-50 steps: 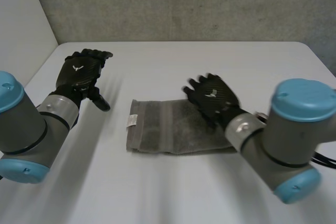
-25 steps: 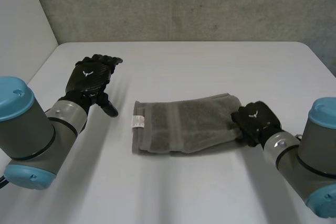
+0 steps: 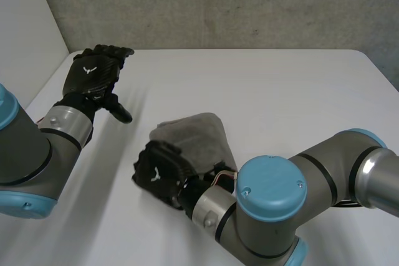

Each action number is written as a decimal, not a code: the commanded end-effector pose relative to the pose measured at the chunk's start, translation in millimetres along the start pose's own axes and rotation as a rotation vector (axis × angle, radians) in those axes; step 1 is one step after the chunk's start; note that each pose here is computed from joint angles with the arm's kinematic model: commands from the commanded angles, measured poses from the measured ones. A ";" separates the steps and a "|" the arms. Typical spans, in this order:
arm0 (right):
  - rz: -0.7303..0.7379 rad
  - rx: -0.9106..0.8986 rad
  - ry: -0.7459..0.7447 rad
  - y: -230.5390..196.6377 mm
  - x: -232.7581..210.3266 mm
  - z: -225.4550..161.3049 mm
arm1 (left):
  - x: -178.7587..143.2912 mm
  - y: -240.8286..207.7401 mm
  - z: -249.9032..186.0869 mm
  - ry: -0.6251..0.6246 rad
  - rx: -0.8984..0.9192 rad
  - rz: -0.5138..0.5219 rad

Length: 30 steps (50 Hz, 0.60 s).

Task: Fold the towel.

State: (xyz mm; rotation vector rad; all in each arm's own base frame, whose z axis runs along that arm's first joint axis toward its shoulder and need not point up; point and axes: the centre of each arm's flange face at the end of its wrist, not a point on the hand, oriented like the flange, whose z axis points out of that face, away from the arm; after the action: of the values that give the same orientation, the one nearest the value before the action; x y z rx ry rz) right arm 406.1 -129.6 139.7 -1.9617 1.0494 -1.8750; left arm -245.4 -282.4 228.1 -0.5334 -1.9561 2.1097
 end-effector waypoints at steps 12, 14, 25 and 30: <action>0.759 -0.142 0.382 59.8 104.6 -45.4 | 40.8 3.6 -1.6 0.089 -0.003 -0.027; 0.822 -0.141 0.411 65.3 111.6 -48.3 | 47.0 5.3 -2.4 0.095 -0.009 -0.043; 1.014 -0.270 0.396 98.9 105.7 -43.9 | 86.5 54.0 -14.2 0.137 -0.195 -0.098; 1.063 -0.362 0.334 114.7 87.2 -34.7 | 88.4 76.1 -14.7 0.116 -0.284 -0.077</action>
State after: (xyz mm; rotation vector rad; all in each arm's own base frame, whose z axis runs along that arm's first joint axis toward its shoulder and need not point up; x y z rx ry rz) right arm 322.5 -253.0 174.2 -0.7698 1.9648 -1.5567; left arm -313.4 -242.1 169.8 -0.5821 -2.0485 1.8052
